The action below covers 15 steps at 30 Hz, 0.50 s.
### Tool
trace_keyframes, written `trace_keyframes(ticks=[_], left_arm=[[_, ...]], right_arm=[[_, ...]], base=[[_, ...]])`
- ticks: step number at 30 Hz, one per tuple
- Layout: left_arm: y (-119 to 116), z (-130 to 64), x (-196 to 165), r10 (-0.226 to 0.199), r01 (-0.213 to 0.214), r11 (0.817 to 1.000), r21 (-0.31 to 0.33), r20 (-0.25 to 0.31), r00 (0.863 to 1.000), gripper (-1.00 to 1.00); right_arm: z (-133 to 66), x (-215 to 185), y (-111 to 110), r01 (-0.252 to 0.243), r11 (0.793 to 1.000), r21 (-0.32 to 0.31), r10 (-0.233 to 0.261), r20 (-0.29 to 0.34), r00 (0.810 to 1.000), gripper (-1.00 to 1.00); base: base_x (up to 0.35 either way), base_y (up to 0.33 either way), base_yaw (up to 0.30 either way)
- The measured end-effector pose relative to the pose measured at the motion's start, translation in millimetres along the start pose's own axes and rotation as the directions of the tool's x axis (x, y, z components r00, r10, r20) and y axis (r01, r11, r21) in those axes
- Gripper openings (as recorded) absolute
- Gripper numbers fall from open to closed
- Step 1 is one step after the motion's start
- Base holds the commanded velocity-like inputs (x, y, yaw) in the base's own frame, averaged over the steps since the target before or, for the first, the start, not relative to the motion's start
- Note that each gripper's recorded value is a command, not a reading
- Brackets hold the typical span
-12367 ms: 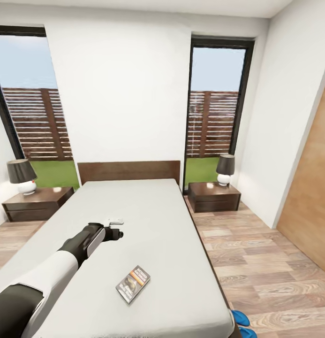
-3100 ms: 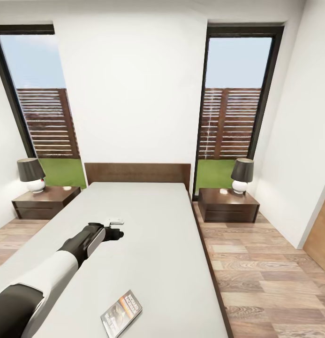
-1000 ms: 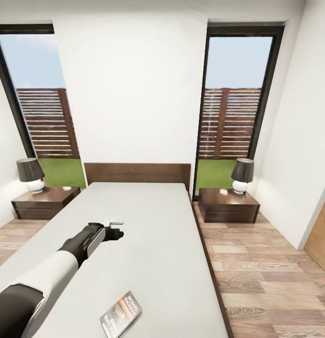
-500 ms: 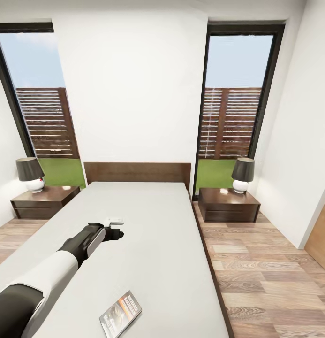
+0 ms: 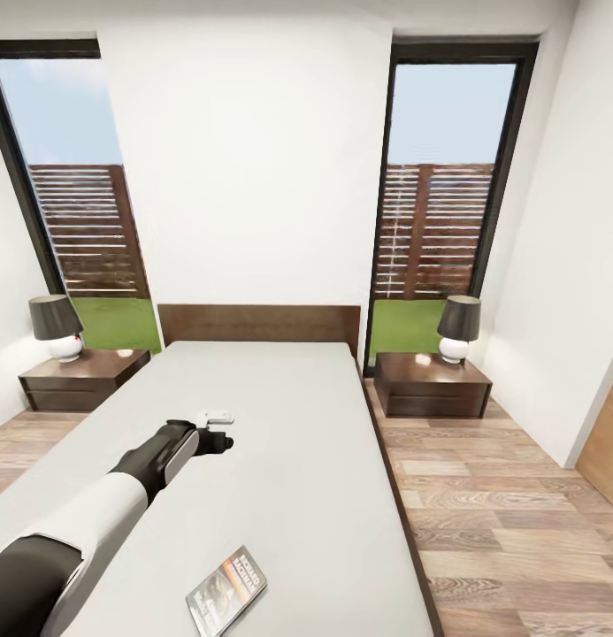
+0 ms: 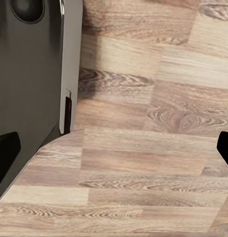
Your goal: In the bedroom, move the book from the bed onto either nightstand, and place the two sandals side by side next to the bed.
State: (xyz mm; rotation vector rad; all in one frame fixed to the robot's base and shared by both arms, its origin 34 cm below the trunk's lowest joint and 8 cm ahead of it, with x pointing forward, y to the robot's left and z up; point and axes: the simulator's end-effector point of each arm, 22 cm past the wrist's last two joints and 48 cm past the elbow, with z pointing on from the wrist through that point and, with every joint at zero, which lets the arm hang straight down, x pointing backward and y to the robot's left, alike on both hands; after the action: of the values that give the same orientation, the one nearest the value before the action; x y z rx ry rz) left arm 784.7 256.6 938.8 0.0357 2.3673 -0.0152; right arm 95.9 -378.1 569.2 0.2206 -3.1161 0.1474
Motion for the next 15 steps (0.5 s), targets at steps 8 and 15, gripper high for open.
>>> trace_keyframes(ticks=[8, 15], left_arm=[[0, 7.9, 7, 0.001, -0.001, 1.000, 0.000, -0.007, 1.000, 1.00], [0, 14.7, 18, 0.003, -0.003, 1.000, 0.000, -0.033, 0.999, 1.00]], right_arm=[[9.4, -2, 1, 0.000, 1.000, 0.000, 0.000, 0.000, 1.000, 1.00], [18.0, -4, 2, 0.000, 1.000, -0.001, 0.000, 0.001, 1.000, 1.00]], base=[[0.000, 0.000, 0.000], [0.000, 0.000, 0.000]])
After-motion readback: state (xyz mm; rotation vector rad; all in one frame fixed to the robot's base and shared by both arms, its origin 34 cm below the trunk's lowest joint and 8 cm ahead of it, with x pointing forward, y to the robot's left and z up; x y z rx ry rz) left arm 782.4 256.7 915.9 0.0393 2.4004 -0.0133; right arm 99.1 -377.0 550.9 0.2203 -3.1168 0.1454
